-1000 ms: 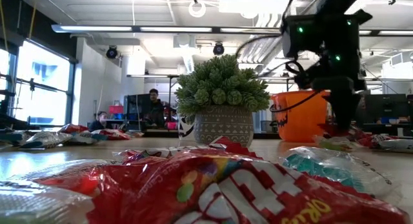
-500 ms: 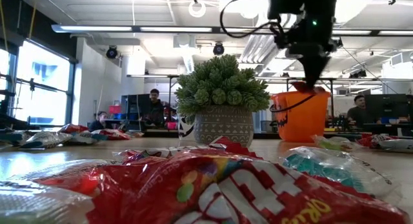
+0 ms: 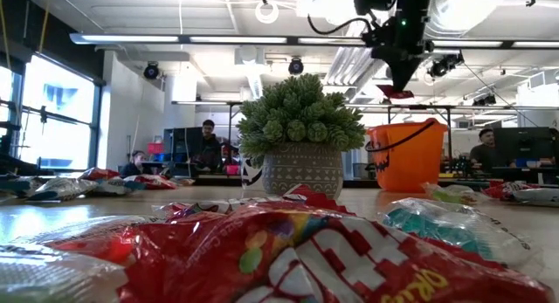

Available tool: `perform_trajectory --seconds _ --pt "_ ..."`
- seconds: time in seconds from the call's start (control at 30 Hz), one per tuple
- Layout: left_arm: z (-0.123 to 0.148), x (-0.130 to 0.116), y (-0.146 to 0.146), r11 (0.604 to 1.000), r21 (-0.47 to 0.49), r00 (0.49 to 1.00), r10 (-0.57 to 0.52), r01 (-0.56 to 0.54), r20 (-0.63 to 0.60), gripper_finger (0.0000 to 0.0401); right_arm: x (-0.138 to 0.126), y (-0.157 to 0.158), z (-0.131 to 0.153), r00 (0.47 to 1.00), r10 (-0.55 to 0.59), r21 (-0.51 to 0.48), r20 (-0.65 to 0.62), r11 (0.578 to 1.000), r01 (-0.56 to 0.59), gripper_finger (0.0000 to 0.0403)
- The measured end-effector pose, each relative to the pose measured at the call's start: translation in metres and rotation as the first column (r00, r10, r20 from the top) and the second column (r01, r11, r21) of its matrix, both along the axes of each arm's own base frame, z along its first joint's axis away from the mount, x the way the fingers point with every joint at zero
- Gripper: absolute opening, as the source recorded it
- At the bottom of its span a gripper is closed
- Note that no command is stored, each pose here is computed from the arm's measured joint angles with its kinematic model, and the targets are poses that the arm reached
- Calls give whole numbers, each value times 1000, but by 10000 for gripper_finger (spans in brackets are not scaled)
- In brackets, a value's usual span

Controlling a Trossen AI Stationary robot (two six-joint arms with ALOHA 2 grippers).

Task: Sort candy
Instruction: Put the red candy into the orange bucket

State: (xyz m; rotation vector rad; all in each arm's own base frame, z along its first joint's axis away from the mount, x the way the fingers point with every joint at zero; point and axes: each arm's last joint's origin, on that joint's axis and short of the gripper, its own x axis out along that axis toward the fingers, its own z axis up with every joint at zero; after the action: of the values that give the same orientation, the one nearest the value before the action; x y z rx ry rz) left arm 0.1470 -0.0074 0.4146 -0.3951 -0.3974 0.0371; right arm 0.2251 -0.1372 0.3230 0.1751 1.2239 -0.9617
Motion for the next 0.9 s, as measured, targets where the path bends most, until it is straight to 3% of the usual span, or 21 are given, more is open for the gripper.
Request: perform_trajectory --seconds 0.17,0.37,0.7,0.9 --pt "0 0 1 999 8 1000 31 -31 -3 1 -17 -29 -2 998 -63 50 30 997 61 0" --pt "0 1 1 1000 7 1000 31 -31 -5 1 -24 -41 -11 996 -41 135 74 990 31 8" --pt "0 1 1 999 33 999 42 -41 -9 1 -28 -44 -13 996 -58 143 64 988 49 93" --pt "0 1 1 994 86 998 66 -64 -14 1 -36 -34 -16 995 -98 262 13 961 91 112"
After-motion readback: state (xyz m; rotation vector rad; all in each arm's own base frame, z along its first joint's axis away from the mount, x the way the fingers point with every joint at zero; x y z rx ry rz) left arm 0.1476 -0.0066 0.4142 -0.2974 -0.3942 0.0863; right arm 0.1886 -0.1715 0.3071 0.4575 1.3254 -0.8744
